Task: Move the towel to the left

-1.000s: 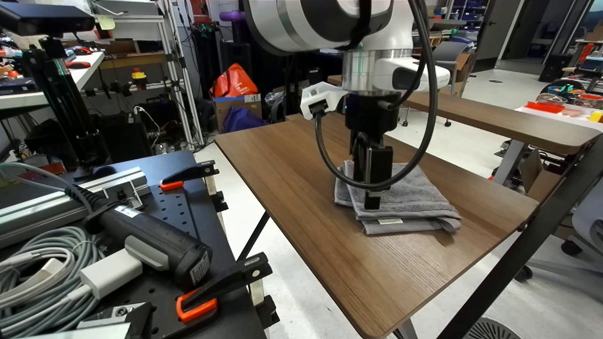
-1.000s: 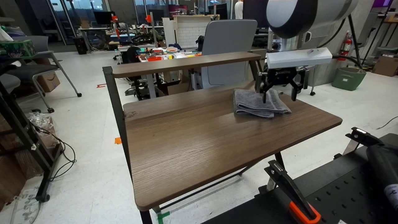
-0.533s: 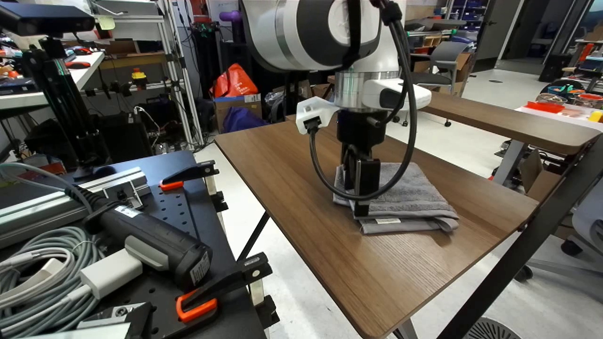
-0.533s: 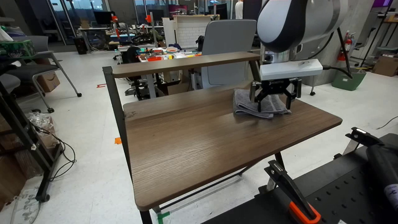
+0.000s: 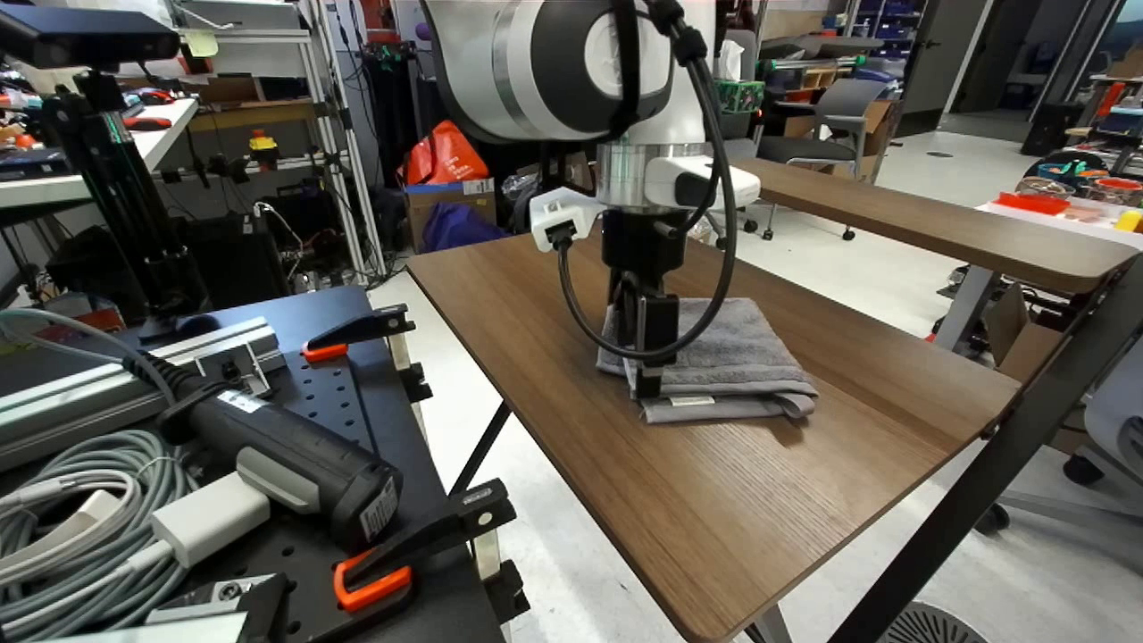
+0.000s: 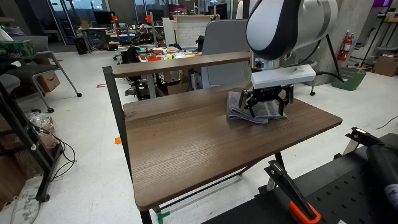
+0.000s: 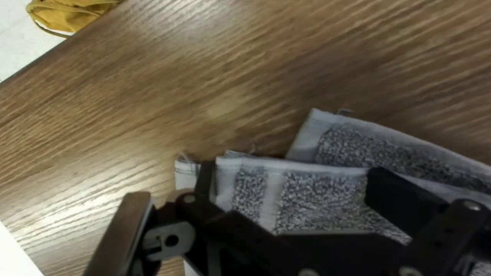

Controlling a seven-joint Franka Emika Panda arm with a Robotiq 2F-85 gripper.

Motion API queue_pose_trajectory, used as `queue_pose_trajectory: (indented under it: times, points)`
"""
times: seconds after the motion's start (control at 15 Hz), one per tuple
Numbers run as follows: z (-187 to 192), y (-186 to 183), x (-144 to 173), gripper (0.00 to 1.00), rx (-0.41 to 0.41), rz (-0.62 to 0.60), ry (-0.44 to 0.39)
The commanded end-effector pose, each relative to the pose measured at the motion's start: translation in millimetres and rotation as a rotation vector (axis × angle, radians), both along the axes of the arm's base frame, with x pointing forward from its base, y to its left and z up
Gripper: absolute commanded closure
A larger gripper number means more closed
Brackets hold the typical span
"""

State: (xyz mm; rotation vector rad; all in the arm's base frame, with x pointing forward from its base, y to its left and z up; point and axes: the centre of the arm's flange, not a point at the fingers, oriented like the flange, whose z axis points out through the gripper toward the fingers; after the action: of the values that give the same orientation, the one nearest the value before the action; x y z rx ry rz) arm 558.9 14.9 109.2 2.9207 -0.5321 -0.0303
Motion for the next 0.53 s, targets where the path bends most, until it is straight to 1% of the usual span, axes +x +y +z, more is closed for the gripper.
queue_pose_trajectory:
  times: [0.0, 0.27, 0.47]
  points:
    - [-7.0, 27.5, -17.4, 0.0, -0.009, 0.086, 0.004]
    - [-11.1, 72.4, -29.0, 0.0, -0.012, 0.176, 0.018]
    - [-13.3, 108.9, -31.8, 0.0, -0.021, 0.241, 0.017]
